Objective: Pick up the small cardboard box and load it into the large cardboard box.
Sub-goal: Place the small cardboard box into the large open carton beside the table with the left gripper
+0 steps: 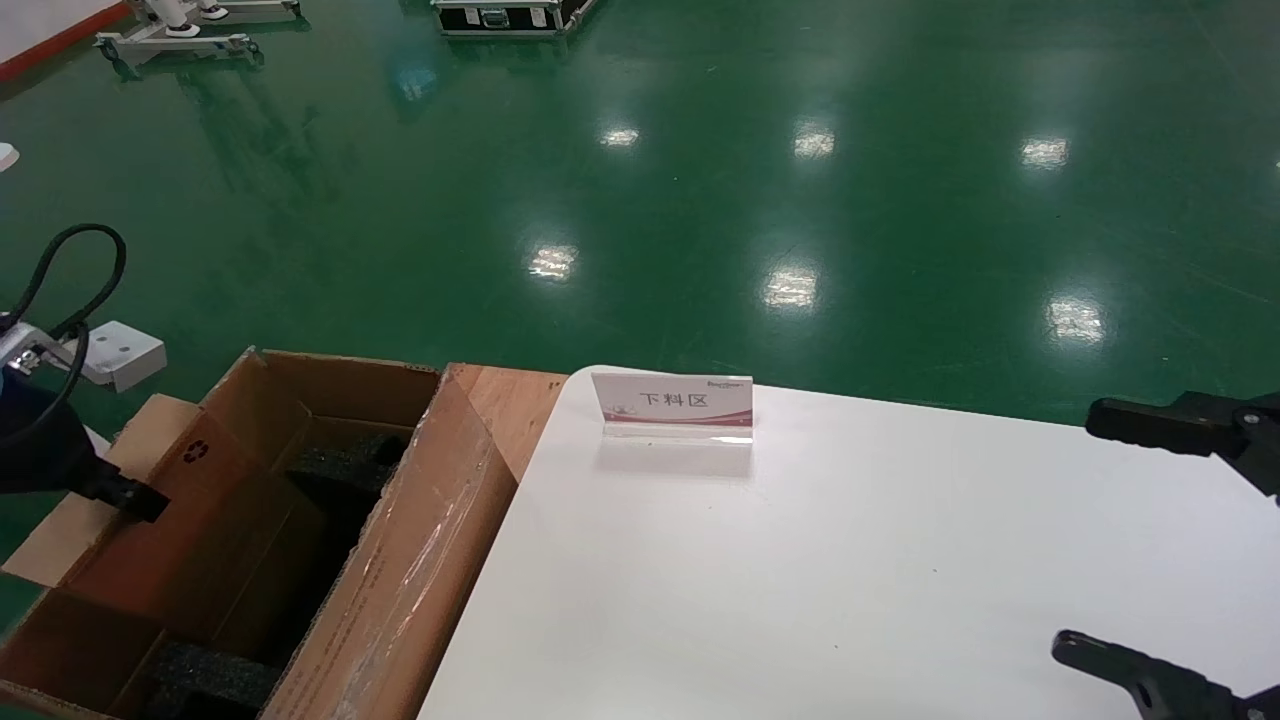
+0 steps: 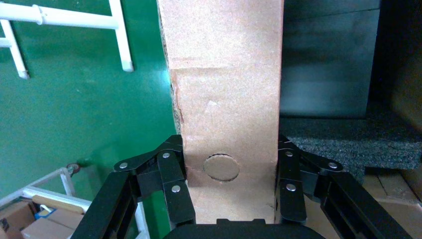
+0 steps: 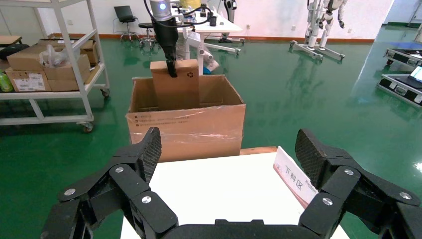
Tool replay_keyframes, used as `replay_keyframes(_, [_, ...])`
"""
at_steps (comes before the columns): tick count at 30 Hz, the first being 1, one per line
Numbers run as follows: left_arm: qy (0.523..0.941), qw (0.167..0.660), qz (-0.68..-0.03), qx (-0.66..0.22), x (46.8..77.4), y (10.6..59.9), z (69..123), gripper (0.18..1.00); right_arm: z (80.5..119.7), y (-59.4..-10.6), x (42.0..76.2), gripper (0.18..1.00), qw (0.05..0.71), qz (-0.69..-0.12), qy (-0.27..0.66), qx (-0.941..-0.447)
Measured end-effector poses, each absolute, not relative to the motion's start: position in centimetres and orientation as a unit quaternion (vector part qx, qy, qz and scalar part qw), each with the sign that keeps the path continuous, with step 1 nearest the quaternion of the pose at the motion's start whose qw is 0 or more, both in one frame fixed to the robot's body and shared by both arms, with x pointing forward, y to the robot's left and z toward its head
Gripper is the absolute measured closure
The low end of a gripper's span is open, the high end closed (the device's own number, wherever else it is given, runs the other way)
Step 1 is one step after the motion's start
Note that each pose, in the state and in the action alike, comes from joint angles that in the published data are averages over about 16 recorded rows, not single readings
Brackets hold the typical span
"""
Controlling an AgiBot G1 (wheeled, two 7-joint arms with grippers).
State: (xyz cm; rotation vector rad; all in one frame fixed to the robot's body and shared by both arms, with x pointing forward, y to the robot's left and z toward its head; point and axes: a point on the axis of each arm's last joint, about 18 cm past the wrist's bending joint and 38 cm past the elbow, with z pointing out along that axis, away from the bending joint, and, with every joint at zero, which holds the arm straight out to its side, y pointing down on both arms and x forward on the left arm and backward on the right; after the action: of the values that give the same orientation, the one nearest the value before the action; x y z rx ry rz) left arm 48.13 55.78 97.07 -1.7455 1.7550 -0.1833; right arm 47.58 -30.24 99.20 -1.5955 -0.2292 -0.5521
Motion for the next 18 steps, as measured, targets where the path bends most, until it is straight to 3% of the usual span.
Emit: replay_keyframes(18, [0.672,0.307,-0.045,-0.673,50.0,57.5,94.4,0.883,99.2,-30.2,47.6,0.178,0.659,-0.244,-0.101,-0.705])
